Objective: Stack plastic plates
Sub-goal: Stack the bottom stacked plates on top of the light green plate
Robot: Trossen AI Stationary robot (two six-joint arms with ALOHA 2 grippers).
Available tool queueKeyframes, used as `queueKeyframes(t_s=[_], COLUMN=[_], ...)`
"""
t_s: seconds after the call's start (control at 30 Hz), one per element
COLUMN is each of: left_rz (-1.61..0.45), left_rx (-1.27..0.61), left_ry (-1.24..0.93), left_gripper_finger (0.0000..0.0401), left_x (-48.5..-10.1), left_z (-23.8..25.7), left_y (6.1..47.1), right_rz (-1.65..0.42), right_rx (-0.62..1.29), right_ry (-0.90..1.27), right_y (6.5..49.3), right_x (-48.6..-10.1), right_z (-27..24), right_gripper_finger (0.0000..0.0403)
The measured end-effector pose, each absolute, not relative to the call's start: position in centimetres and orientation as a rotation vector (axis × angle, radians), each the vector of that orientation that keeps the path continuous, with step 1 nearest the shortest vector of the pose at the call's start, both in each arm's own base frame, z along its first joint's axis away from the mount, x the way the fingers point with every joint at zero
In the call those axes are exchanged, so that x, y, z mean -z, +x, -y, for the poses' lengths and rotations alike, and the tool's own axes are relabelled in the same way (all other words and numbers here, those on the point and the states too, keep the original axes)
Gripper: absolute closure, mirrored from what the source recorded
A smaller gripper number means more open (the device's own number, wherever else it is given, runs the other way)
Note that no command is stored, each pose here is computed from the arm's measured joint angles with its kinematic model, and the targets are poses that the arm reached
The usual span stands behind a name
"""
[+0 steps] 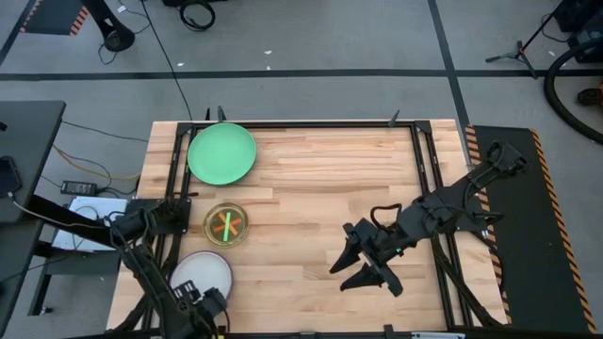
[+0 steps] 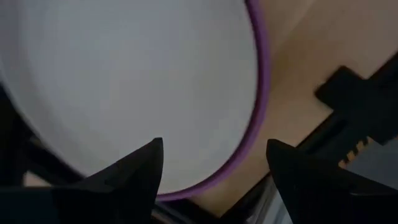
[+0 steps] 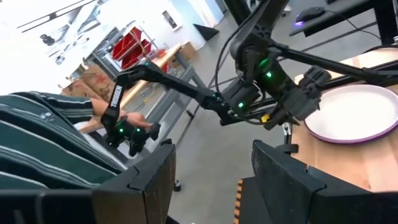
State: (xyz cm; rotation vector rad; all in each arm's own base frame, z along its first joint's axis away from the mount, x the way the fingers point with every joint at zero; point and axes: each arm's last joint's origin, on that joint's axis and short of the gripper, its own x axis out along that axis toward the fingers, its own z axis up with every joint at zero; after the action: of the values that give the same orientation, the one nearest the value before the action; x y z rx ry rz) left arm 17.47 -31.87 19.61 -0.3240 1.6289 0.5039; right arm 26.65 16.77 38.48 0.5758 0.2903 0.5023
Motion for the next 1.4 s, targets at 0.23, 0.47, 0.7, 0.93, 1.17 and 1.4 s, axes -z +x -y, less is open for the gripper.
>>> queueKeyframes(t_s=[0.23, 0.47, 0.7, 0.93, 1.17, 1.4], left_rz=[-1.576, -1.601, -1.644, -1.660, -1.664, -1.579], left_rx=[-0.370, -0.431, -0.438, -0.386, -0.381, -0.264], left_ry=[-0.390, -0.316, -0.202, -0.111, -0.048, -0.006], left_gripper_finger=[0.0124, 0.0150, 0.0174, 0.0248, 0.0356, 0.0357], left_x=[-18.0, -16.3, -14.9, -13.3, -14.8, -22.7], left_z=[32.7, 31.6, 31.6, 32.2, 32.8, 34.8], left_y=[17.9, 16.9, 16.6, 16.3, 16.4, 17.5], right_rz=[-0.283, -0.283, -0.282, -0.282, -0.286, -0.293], right_rx=[-0.483, -0.480, -0.480, -0.480, -0.490, -0.489], right_ry=[0.573, 0.576, 0.577, 0.577, 0.576, 0.557], right_y=[26.6, 26.6, 26.6, 26.6, 26.9, 27.5], right_x=[-38.5, -38.5, -38.5, -38.5, -38.5, -38.4], right_z=[-16.9, -16.8, -16.8, -16.8, -16.4, -15.4], right_gripper_finger=[0.0186, 0.0186, 0.0186, 0.0186, 0.0186, 0.0186])
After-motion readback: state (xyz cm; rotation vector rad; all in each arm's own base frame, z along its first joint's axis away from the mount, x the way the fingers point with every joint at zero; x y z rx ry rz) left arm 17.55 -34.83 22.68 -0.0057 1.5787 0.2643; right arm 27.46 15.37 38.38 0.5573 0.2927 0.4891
